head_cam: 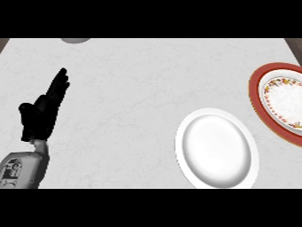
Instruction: Pick the can from the plate and place it in the plate
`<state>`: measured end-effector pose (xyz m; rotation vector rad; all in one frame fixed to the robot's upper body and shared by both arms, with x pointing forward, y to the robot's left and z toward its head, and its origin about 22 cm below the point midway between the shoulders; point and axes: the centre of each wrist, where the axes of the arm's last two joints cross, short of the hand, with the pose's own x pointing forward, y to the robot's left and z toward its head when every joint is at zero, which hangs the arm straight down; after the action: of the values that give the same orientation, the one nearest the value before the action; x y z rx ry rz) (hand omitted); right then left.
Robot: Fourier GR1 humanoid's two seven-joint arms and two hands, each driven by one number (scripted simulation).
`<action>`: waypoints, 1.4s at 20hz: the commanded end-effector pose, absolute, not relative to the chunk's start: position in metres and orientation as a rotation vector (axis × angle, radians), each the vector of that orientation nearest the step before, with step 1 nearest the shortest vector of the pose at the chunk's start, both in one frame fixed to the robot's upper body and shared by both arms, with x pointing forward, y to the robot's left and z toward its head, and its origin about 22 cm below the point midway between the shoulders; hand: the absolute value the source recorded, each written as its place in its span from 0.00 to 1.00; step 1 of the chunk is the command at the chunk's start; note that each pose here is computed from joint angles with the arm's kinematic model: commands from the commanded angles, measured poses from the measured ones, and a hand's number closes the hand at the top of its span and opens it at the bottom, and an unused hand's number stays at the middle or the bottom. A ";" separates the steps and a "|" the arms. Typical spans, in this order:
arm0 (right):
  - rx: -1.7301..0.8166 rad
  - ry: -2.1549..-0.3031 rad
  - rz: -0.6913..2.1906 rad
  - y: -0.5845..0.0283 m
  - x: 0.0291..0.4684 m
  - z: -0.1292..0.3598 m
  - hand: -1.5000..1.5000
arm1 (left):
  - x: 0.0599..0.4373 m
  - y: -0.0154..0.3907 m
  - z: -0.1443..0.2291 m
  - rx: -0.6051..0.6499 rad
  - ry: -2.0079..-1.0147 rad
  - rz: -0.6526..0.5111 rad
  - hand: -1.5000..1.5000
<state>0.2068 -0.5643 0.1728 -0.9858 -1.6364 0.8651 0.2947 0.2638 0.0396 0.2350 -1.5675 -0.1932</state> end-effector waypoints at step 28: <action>-0.628 -1.436 1.036 -0.471 0.334 0.041 0.00 | 0.318 0.256 0.044 0.170 -1.569 -0.228 0.50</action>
<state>0.3287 -0.4878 0.0682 -0.6920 -1.5159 1.0512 0.3145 0.2494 0.0460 0.1905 -1.5685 -0.2366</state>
